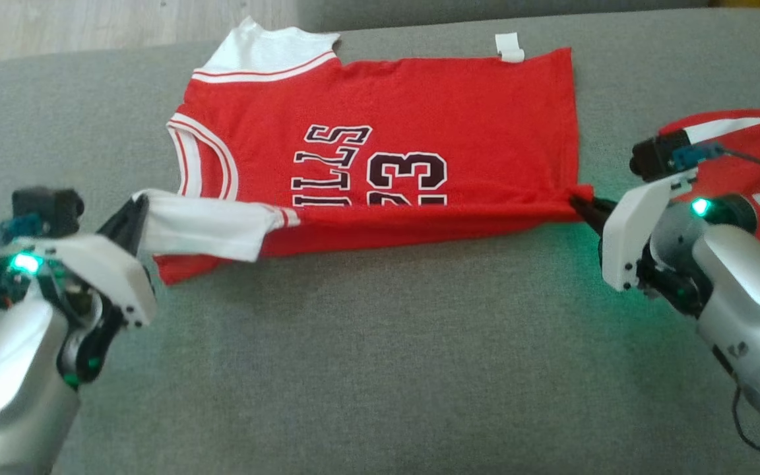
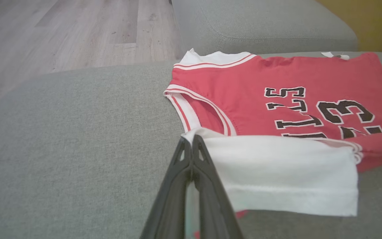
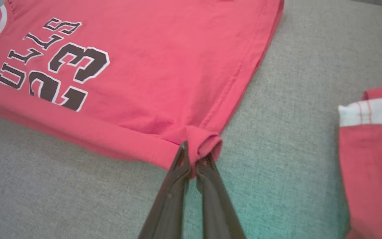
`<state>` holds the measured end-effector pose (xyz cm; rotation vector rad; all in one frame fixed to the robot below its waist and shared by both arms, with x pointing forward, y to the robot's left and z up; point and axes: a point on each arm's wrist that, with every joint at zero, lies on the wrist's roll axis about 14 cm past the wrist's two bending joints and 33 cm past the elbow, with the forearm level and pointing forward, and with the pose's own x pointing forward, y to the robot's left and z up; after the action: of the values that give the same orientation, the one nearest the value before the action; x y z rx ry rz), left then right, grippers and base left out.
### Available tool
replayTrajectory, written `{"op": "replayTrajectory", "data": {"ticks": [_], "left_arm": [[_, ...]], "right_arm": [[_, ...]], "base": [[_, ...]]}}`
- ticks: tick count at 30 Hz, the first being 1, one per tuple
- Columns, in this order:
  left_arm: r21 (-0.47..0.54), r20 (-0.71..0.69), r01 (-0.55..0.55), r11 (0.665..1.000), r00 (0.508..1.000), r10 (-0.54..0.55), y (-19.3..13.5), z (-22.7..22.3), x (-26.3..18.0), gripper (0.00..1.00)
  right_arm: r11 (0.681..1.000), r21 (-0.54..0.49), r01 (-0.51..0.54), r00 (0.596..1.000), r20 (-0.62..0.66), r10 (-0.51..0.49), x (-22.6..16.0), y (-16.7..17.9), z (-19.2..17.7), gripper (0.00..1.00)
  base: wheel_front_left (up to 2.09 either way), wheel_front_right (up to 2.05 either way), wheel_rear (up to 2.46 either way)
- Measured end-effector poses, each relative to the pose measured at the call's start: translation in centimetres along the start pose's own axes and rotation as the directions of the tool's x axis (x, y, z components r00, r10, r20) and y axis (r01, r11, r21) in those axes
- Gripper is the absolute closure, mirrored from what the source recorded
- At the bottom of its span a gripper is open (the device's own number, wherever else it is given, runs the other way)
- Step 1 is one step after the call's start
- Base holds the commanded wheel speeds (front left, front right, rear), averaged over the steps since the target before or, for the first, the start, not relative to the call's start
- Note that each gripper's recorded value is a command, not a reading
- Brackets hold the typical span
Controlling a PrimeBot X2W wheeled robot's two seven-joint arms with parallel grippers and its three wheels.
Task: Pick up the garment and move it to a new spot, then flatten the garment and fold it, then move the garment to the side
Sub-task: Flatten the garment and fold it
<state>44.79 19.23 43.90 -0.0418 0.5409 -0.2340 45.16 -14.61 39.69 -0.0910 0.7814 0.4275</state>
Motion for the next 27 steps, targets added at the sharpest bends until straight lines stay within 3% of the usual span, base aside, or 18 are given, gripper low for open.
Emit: {"op": "replayTrajectory", "data": {"ticks": [8, 9, 10, 14, 17, 21, 22, 27], "left_arm": [[0.076, -0.07, 0.014, 0.997, 0.998, -0.009, 0.0, 0.7, 3.5, 1.0], [0.084, -0.059, 0.009, 0.996, 0.998, -0.004, 0.0, 1.2, 4.0, 0.51], [0.084, -0.059, 0.009, 0.996, 0.998, -0.004, 0.0, 1.2, 4.0, 0.0], [0.085, 0.141, -0.008, 0.996, 0.99, -0.004, -0.6, 6.7, 6.0, 0.0], [0.019, 0.369, -0.023, 1.0, 0.929, 0.014, -1.0, 12.4, 6.1, 0.0], [-0.044, 0.545, 0.0, 0.999, 0.838, 0.024, -1.5, 15.9, 4.7, 0.0], [-0.061, 0.577, 0.009, 0.998, 0.816, 0.027, -1.6, 16.3, 4.0, 0.0], [-0.099, 0.625, 0.029, 0.995, 0.78, 0.039, -2.1, 16.0, 1.7, 0.0]], "right_arm": [[1.0, -0.017, 0.019, 1.0, -0.002, -0.019, 1.3, -1.0, 1.2, 1.0], [0.999, -0.011, 0.033, 0.999, 0.02, -0.032, 1.4, -1.5, 1.8, 0.05], [0.999, -0.011, 0.033, 0.999, 0.02, -0.032, 1.4, -1.5, 1.8, 0.0], [0.996, 0.033, 0.085, 0.984, 0.155, -0.089, 1.6, -3.6, 5.7, 0.0], [0.991, 0.071, 0.116, 0.945, 0.301, -0.132, 0.9, -5.0, 9.3, 0.0], [0.988, 0.08, 0.133, 0.869, 0.47, -0.155, -0.5, -5.3, 12.4, 0.0], [0.987, 0.053, 0.151, 0.819, 0.553, -0.155, -1.6, -5.2, 13.8, 0.0], [0.985, 0.038, 0.169, 0.716, 0.682, -0.149, -4.3, -4.6, 16.5, 0.0]], "base": [[0.0, 0.0, 0.0], [0.0, 0.0, 0.0], [0.0, 0.0, 0.0], [0.0, 0.0, 0.0], [0.0, 0.0, 0.0], [0.0, 0.0, 0.0], [0.0, 0.0, 0.0], [0.0, 0.0, 0.0]]}}
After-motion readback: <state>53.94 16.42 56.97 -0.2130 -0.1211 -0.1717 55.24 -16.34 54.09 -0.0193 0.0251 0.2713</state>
